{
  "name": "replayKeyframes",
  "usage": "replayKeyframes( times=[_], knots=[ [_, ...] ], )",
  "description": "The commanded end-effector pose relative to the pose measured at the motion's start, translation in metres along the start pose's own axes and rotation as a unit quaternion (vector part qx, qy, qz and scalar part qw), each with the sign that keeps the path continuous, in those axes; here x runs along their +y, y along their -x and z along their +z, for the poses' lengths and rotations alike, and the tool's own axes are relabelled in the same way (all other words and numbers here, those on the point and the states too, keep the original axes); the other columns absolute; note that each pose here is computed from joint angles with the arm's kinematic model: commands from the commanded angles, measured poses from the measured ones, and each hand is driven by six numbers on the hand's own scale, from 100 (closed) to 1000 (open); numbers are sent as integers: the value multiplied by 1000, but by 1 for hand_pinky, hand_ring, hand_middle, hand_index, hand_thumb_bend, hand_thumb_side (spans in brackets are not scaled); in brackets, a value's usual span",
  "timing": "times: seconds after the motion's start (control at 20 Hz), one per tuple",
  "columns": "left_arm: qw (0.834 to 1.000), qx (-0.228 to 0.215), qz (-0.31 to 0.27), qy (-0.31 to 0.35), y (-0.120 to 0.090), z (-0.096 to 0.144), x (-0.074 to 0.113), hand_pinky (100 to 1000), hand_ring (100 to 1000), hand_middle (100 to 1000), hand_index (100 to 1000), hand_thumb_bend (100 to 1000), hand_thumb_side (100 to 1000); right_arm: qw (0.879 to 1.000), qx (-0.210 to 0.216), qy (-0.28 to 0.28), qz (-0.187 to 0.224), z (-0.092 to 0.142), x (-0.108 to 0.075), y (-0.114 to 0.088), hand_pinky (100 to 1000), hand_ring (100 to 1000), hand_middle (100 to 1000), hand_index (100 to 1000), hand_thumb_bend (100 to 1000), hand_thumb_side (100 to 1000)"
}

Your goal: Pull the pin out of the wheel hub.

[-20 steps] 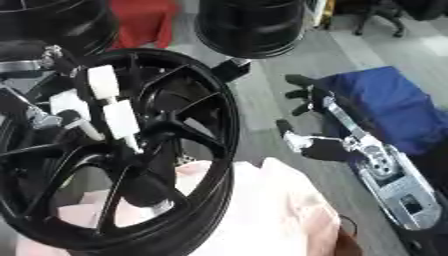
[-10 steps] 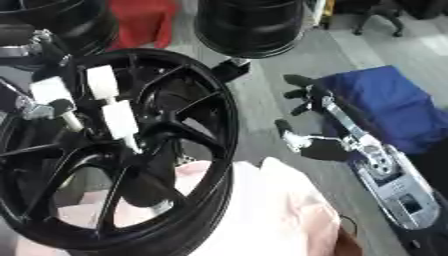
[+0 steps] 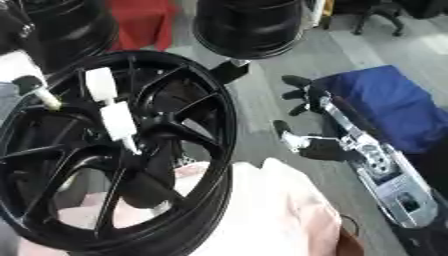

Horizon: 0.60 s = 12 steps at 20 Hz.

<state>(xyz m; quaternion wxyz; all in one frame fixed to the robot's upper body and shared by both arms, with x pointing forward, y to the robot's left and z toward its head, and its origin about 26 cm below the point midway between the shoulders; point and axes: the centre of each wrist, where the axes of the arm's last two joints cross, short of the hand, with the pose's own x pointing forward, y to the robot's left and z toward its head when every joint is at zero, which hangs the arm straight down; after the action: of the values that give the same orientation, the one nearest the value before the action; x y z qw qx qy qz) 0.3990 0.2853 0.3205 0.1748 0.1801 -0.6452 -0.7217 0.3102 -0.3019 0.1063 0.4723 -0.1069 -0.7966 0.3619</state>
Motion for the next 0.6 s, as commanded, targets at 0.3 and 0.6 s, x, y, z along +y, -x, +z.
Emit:
replayKeyframes(
  times=[0.3,0.6],
  knots=[
    [988,137,-50,-60,14,99,20,449,273,321,566,100,225,1000,1,8,16,1,-12,0,675,859,959,962,217,261],
    [958,277,-15,-70,29,171,-17,472,284,330,579,100,219,1000,1,15,15,1,-13,0,675,858,959,962,217,262]
  ],
)
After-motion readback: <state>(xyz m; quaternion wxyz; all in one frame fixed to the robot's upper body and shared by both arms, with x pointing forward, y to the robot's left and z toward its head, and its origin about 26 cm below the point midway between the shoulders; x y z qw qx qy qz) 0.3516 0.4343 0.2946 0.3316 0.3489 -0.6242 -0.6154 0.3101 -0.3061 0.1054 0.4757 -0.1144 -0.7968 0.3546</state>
